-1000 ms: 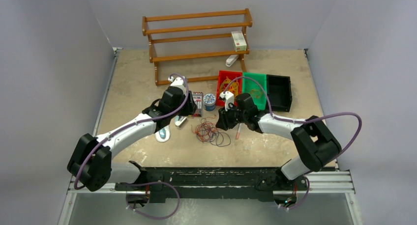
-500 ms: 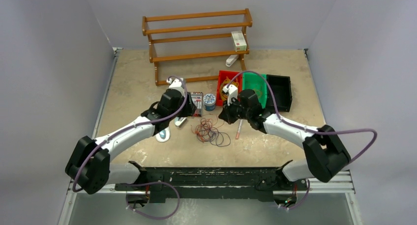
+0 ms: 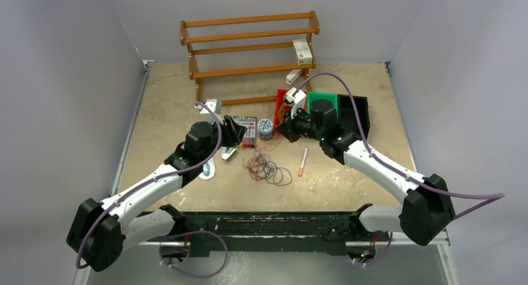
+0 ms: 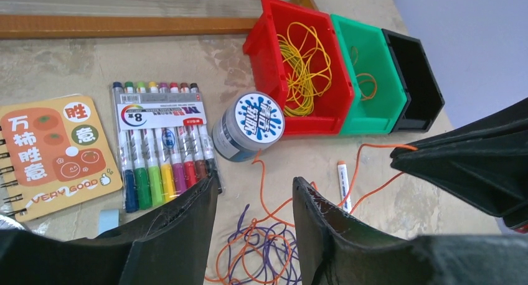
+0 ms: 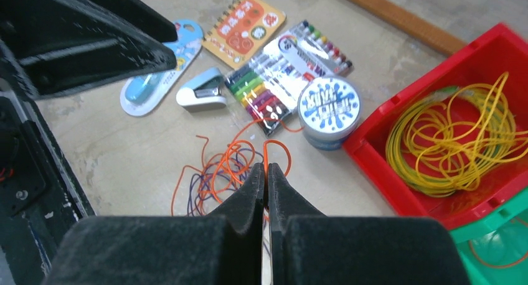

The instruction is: Untangle the cables

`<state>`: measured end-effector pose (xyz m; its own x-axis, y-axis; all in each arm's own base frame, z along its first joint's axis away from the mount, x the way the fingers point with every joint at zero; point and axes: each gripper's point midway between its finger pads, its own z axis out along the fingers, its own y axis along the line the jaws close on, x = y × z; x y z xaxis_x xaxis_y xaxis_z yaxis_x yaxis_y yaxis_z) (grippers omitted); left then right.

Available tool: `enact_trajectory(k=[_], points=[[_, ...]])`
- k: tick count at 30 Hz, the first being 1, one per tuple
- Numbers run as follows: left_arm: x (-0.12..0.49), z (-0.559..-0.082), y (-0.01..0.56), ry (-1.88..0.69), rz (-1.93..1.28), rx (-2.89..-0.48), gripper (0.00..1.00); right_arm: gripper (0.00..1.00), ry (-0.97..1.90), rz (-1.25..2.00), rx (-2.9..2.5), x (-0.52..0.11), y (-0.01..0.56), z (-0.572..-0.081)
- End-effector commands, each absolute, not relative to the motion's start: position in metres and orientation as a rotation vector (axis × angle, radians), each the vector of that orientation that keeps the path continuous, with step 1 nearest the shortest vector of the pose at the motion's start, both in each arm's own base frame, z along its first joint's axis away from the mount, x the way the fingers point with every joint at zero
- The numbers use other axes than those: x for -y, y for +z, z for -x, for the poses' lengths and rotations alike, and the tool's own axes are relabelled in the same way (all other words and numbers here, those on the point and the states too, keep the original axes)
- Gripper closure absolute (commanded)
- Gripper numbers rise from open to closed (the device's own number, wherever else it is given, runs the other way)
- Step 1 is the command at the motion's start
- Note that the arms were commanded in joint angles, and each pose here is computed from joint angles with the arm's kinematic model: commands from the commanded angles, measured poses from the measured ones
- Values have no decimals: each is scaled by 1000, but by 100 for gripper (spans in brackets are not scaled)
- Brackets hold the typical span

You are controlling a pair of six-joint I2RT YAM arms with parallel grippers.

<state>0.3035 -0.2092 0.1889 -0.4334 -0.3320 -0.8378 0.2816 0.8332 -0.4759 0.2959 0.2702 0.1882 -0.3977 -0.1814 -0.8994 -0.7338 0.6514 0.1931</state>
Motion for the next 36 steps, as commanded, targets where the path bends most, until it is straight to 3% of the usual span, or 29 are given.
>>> enact_trajectory(k=[1,22,36], points=[[208,-310,214,-734,77,-1784,52,100,706,699,-1751,-271,262,-304],[235,-304,160,-850,28,-1899,52,100,587,497,-1521,-238,385,-312],[273,-268,126,-983,-108,-1939,51,100,550,363,-1521,-229,397,-328]])
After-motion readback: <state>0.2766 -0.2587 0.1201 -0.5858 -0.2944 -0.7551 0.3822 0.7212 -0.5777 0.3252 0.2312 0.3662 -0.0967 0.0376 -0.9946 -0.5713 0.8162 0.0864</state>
